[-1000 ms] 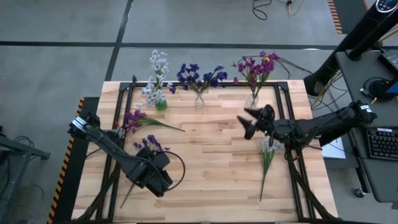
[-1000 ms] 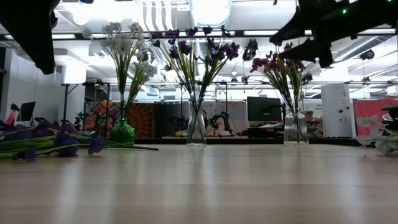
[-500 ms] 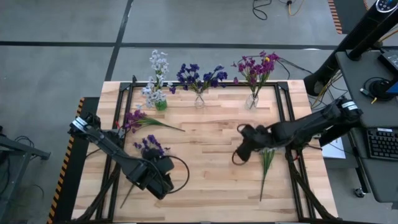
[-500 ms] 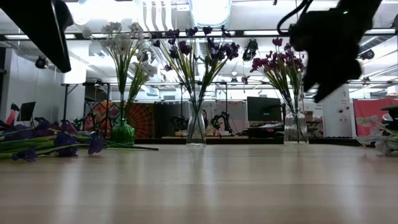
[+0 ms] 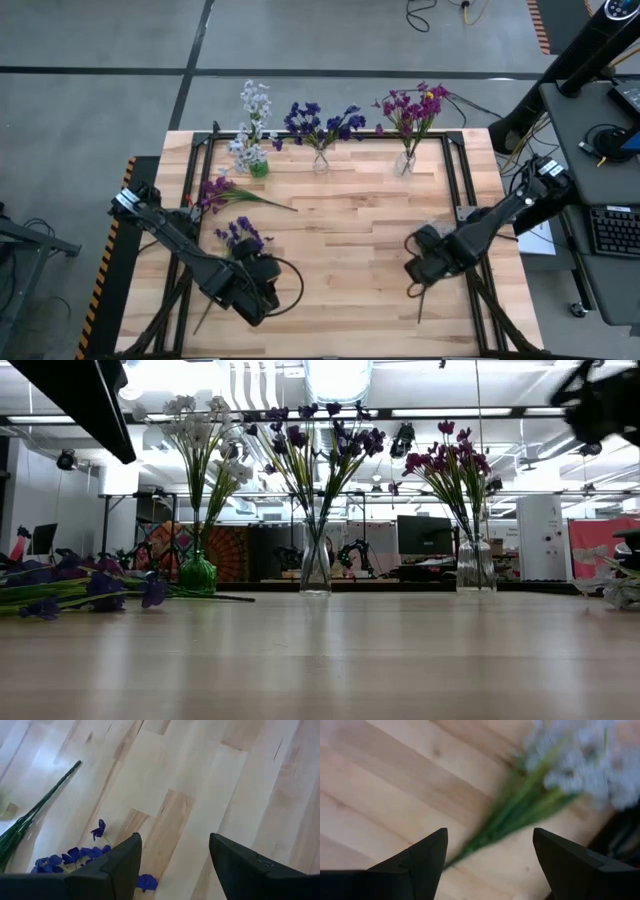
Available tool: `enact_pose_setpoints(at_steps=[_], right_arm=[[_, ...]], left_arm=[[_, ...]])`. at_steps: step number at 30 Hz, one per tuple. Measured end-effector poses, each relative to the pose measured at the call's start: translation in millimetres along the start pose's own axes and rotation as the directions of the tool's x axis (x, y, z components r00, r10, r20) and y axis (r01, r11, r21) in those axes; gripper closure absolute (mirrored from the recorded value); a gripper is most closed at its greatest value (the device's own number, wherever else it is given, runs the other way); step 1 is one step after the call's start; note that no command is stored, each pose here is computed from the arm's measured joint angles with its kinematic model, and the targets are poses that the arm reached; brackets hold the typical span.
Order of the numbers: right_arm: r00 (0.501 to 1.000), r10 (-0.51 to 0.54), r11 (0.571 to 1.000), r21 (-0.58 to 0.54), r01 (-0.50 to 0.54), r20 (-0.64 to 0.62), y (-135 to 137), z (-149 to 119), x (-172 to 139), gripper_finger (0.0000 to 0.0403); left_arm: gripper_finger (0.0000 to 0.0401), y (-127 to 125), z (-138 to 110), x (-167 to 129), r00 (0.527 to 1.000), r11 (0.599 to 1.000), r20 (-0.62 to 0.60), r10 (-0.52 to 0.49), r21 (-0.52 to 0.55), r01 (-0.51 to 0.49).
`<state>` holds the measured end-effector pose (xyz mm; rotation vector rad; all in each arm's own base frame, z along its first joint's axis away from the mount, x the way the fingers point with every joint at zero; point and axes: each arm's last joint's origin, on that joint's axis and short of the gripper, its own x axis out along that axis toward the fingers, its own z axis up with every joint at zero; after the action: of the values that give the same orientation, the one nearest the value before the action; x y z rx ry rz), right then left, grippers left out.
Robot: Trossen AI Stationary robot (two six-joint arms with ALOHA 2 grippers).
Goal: Sort flowers into vase by color
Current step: Put the white flowers into the green vase
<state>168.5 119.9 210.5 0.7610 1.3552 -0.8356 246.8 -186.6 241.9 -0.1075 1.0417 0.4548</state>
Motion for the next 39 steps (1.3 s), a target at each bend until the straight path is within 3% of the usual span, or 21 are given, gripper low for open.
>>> enact_pose_setpoints(at_steps=[8, 15, 21, 32, 39], right_arm=[[0.994, -0.110, 0.987, 0.118, 0.110, -0.008, -24, -17, 35, 0.0118], [1.000, 0.010, 0.991, 0.136, -0.008, -0.019, -23, -20, 62, 0.0135], [0.999, 0.053, 0.989, 0.136, -0.053, -0.003, -28, -19, 77, 0.0153], [0.996, 0.078, 0.993, 0.082, -0.081, 0.040, -27, -17, 78, 0.0215], [0.990, 0.121, 0.991, 0.047, -0.125, 0.076, -28, -15, 73, 0.0274]], left_arm=[[0.0186, -2, -3, -3, 0.997, 1.000, 0.067, 0.026, 0.013, -0.027], [0.0186, -1, -2, -3, 0.996, 0.999, 0.077, 0.034, 0.013, -0.035], [0.0186, -1, -2, -2, 0.994, 0.999, 0.096, 0.044, 0.009, -0.045], [0.0186, -2, 0, -2, 0.990, 0.999, 0.135, 0.050, -0.009, -0.050], [0.0186, -3, 2, 0, 0.965, 0.995, 0.246, 0.088, 0.020, -0.095]])
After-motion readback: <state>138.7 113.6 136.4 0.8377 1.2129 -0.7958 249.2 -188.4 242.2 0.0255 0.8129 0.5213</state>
